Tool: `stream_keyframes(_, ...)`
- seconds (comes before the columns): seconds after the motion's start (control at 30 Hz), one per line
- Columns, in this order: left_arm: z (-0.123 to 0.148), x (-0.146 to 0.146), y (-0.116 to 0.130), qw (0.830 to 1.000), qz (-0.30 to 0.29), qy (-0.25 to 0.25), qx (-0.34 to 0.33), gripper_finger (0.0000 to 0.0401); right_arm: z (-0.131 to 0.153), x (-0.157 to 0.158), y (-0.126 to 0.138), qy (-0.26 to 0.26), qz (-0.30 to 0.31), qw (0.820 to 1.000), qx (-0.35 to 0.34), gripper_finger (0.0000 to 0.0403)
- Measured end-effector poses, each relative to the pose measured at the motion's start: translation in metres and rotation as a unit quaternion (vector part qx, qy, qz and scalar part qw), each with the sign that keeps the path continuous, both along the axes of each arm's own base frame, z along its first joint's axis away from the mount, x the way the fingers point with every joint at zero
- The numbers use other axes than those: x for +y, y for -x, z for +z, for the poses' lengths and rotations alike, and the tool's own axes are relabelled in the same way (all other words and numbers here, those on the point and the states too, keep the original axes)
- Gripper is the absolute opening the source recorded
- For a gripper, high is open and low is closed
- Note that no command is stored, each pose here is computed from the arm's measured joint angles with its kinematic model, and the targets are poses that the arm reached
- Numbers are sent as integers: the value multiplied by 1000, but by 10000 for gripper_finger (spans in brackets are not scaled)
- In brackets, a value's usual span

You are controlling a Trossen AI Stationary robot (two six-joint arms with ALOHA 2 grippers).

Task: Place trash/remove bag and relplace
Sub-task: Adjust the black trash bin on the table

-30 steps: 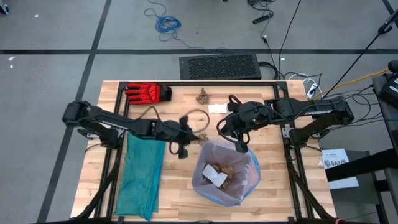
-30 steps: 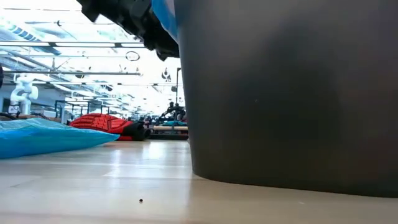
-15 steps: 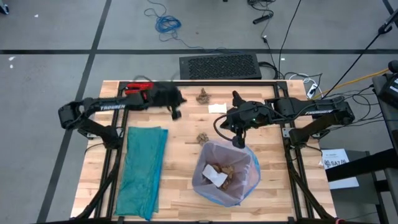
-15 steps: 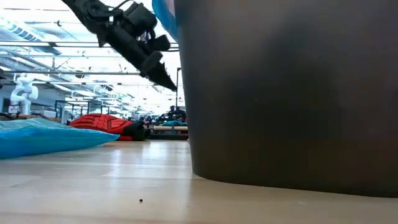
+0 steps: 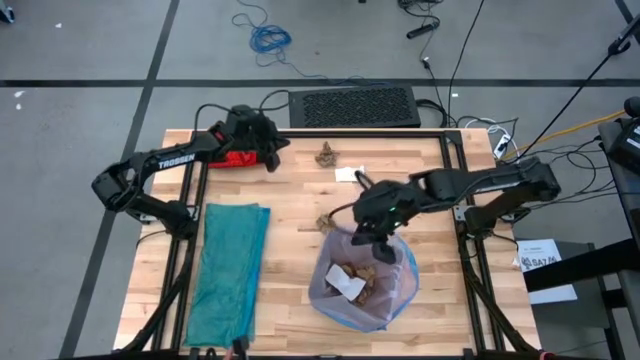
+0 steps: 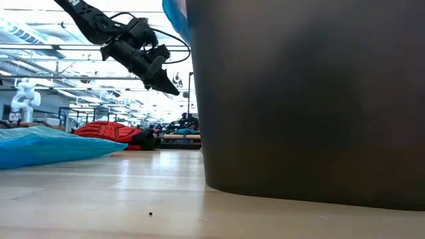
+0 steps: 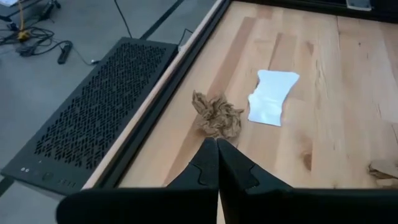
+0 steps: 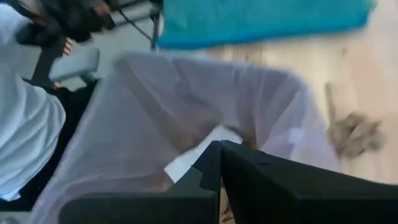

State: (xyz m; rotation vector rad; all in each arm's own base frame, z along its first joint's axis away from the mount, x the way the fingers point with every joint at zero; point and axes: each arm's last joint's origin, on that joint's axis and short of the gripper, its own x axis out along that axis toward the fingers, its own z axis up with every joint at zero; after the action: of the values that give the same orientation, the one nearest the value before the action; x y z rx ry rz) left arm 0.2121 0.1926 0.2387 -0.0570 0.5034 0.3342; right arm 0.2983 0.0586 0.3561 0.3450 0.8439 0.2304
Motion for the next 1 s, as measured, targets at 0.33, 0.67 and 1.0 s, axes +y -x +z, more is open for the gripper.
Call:
stream_keyframes(0.33,3,4,1,1000,8,-10,-12,0,-42,20,-14,-19,-45,987,150,0)
stream_keyframes(0.67,5,5,1,1000,15,-9,-26,0,-46,11,4,70,-126,967,209,0)
stream_keyframes(1.0,5,5,1,1000,15,-9,-25,0,-21,19,-4,44,-83,986,137,0)
